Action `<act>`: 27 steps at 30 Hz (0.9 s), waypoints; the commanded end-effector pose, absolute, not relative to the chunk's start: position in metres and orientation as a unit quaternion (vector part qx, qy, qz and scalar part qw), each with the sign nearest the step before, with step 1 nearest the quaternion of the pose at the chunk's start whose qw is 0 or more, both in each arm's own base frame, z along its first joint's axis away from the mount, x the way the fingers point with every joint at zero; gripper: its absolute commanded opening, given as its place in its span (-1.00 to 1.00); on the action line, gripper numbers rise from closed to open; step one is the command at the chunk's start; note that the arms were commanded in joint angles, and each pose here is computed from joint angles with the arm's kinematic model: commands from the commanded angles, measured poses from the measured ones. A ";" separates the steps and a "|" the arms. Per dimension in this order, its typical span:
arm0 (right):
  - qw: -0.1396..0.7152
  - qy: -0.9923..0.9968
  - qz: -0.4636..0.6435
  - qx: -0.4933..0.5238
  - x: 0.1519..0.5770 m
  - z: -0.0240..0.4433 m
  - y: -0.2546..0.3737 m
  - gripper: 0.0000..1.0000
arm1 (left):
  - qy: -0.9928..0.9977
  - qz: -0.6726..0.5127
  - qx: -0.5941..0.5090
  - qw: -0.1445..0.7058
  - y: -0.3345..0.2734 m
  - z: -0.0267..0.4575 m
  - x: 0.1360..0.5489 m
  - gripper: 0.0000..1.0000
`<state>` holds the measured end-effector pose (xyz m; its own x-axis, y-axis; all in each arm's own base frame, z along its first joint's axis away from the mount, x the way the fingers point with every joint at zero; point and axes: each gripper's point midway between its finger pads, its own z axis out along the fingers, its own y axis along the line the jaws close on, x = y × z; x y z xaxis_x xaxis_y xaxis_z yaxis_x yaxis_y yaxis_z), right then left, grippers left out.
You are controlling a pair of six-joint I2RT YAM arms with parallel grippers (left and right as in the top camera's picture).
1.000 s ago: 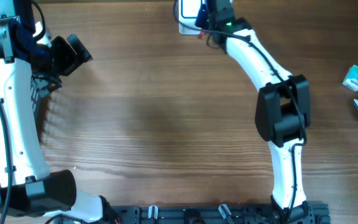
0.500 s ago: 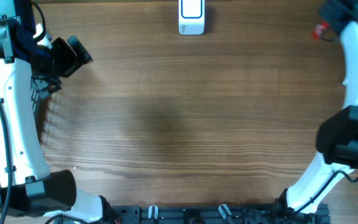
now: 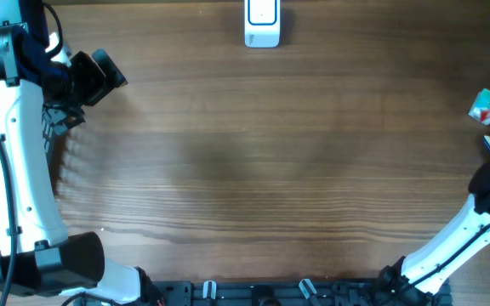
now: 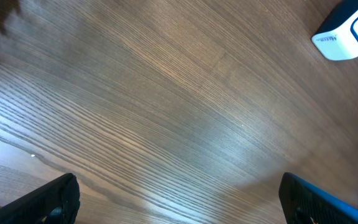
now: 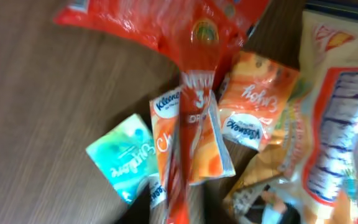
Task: Scan the item barcode
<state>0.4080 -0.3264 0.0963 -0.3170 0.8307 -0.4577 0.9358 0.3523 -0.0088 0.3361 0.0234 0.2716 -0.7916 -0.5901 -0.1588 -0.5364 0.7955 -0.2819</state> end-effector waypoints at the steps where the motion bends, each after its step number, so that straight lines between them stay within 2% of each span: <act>1: 0.192 0.809 -0.132 0.540 0.414 0.093 -0.322 0.69 | 0.943 -0.118 -0.290 0.110 0.019 0.268 0.335 1.00; 2: 0.193 0.811 -0.133 0.536 0.414 0.097 -0.322 0.99 | 0.943 -0.118 -0.290 0.110 0.019 0.268 0.335 1.00; 8: 0.227 0.808 -0.111 0.533 0.413 0.141 -0.312 0.99 | 0.943 -0.118 -0.290 0.109 0.019 0.268 0.335 1.00; 14: 0.311 0.791 -0.030 0.526 0.398 0.248 -0.271 0.99 | 0.943 -0.117 -0.291 0.108 0.019 0.268 0.334 1.00; 20: 0.361 0.783 0.003 0.506 0.345 0.331 -0.222 0.99 | 0.944 -0.117 -0.291 0.104 0.019 0.267 0.332 1.00; 24: 0.375 0.798 0.004 0.472 0.303 0.364 -0.183 1.00 | 0.944 -0.117 -0.292 0.102 0.018 0.267 0.331 1.00; 27: 0.392 0.823 0.028 0.409 0.284 0.382 -0.143 0.99 | 0.943 -0.117 -0.293 0.102 0.018 0.267 0.331 1.00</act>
